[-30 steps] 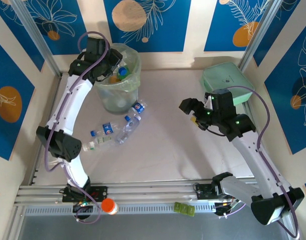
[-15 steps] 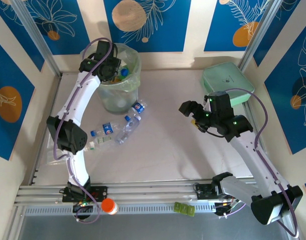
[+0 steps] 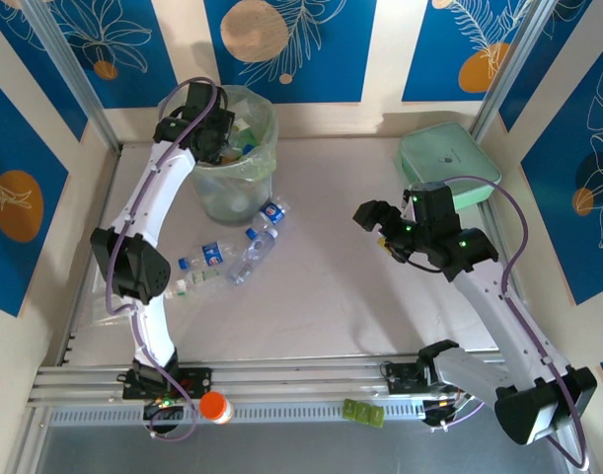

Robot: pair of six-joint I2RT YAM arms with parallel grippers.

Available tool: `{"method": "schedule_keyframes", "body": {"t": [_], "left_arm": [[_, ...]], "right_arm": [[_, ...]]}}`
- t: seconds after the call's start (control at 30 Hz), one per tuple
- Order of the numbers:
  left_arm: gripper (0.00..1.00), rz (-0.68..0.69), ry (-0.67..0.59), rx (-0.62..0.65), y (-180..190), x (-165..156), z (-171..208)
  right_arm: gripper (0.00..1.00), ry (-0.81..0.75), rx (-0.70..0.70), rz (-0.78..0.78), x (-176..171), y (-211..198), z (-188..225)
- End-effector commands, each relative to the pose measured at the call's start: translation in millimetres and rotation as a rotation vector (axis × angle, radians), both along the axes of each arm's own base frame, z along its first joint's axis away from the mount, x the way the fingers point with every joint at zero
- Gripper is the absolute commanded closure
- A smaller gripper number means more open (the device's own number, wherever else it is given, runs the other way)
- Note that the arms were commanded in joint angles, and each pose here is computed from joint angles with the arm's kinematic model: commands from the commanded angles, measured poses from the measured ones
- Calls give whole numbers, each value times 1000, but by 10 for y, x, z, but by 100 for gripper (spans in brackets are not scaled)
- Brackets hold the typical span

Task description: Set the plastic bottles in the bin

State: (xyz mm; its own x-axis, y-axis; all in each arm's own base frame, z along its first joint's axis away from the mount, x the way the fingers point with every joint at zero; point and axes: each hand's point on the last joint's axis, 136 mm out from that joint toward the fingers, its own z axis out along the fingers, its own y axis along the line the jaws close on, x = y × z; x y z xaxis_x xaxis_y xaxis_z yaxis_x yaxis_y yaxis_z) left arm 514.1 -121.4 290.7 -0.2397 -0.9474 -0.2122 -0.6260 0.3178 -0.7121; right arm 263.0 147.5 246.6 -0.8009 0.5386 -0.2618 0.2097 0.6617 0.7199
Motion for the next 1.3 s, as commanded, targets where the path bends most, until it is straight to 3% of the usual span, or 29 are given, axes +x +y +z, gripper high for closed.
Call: {"method": "schedule_keyframes", "body": {"t": [0.0,0.27,0.47,0.63,0.9,1.07,1.27], "left_arm": [[20,2,-16,-44,67,-9,85],[17,-115,-145,-16,82,-96,546],[15,-191,-182,63,167,-506,762],[15,-279,-195,78,158,-988,636],[17,-325,-128,282,495,-1971,171],[16,-360,-147,342,612,-2318,-86],[17,-428,-79,411,651,-2504,-290]], "right_arm": [[9,-34,-7,7,-48,-2,135],[9,-67,-16,35,-48,65,236],[9,-72,-26,75,-14,166,205],[12,-62,5,157,49,402,60],[19,87,65,201,263,935,-342],[22,189,47,199,439,1277,-635],[23,323,77,180,617,1740,-1061]]}}
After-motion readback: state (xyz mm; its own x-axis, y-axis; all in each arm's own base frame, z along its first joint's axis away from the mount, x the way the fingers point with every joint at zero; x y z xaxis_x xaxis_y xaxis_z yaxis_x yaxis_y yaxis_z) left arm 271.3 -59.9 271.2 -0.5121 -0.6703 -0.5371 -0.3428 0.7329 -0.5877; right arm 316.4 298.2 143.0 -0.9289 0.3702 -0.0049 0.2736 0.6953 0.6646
